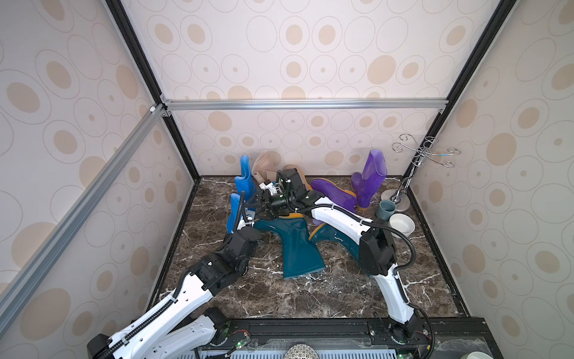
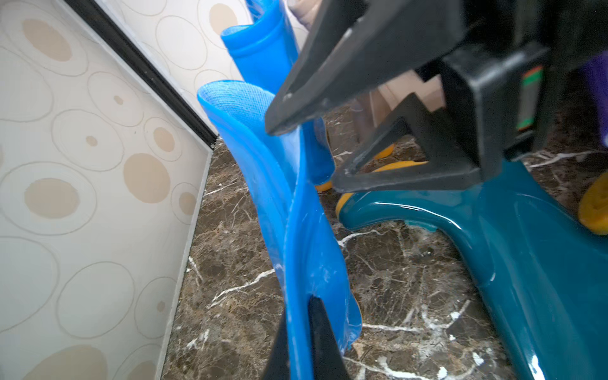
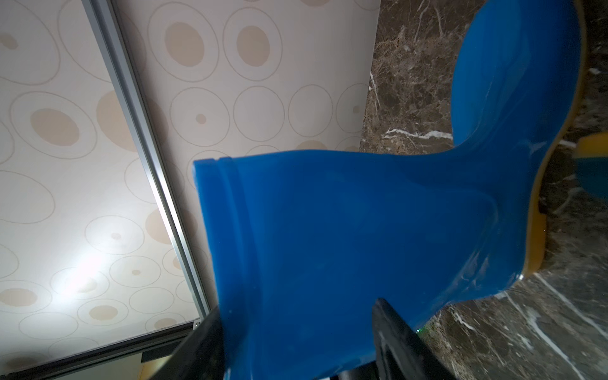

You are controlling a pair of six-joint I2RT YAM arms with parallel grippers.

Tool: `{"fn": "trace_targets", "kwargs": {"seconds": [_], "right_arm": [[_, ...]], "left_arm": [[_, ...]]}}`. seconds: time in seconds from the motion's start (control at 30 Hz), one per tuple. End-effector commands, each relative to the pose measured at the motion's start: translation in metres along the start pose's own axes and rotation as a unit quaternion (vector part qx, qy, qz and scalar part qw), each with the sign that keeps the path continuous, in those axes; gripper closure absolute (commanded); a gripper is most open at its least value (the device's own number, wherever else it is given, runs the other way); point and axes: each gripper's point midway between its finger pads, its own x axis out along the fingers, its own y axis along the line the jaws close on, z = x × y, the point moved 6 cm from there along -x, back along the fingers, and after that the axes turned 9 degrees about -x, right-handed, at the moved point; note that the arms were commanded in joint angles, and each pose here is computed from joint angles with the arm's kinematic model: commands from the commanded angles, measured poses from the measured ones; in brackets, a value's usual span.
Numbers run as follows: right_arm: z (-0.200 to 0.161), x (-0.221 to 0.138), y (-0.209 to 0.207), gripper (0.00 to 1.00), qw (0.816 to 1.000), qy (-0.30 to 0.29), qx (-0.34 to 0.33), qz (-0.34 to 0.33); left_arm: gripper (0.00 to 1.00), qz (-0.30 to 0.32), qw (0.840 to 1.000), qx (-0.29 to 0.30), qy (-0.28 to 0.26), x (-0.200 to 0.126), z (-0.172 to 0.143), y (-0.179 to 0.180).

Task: Match and arrange rain boots in pairs
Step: Pair a pair of rain boots at the center of the board.

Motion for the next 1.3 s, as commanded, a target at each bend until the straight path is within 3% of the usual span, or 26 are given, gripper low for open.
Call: {"fn": "trace_targets", "kwargs": {"seconds": [0.0,0.27,0.6,0.83,1.27], "right_arm": [[0.006,-0.034,0.044,0.28,0.996,-0.041,-0.061,0.041],[0.003,-0.086,0.043,0.27,0.989,-0.085,-0.123,-0.009],[-0.012,-0.125,0.017,0.28,0.985,-0.108,-0.123,-0.052],[-0.009,-0.136,0.007,0.29,0.983,-0.121,-0.12,-0.072],[-0.001,-0.152,-0.001,0.29,0.977,-0.143,-0.127,-0.095]], "left_arm": [[1.0,0.045,0.998,-0.031,-0.031,-0.018,0.032,0.032],[1.0,0.09,0.996,-0.012,-0.027,-0.004,0.066,0.072],[1.0,0.095,0.994,0.04,-0.032,0.056,0.108,0.093],[1.0,0.072,0.993,0.055,-0.069,0.098,0.132,0.086],[1.0,0.04,0.987,0.076,-0.134,0.153,0.132,0.07]]}}
